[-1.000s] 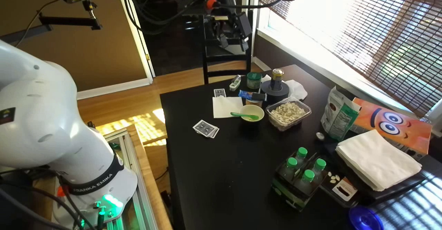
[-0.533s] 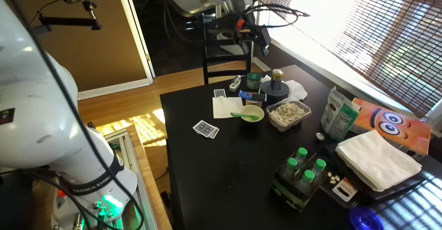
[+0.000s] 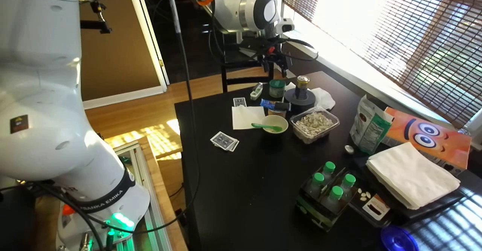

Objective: Put the brush on the green lid

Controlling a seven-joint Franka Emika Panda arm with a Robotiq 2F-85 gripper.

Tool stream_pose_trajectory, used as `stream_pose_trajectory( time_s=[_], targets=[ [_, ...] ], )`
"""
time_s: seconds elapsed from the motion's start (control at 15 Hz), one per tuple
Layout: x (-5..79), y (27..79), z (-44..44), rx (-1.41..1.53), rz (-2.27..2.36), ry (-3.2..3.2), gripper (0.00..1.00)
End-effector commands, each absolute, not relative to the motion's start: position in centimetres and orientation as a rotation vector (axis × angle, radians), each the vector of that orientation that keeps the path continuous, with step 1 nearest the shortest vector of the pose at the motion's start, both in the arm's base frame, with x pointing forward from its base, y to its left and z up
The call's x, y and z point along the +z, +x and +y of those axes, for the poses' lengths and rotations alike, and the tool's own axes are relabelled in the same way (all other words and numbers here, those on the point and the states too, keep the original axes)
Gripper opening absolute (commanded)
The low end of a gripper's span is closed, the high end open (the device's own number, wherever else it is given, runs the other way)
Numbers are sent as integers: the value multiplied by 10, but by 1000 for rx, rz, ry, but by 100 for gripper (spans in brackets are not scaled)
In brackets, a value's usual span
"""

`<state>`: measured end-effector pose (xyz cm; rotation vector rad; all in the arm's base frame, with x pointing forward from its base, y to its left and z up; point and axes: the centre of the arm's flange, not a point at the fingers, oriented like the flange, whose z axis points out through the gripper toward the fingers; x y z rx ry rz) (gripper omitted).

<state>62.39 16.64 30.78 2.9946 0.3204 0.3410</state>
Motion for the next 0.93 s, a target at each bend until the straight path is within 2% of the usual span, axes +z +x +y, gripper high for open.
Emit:
stream_pose_trajectory(
  time_s=[0.0, 0.27, 0.87],
  targets=[
    [307, 627, 168, 341, 327, 2997, 100],
    [286, 650, 192, 350, 300, 3030, 100],
    [185, 706, 292, 292, 735, 3074, 100]
  ],
)
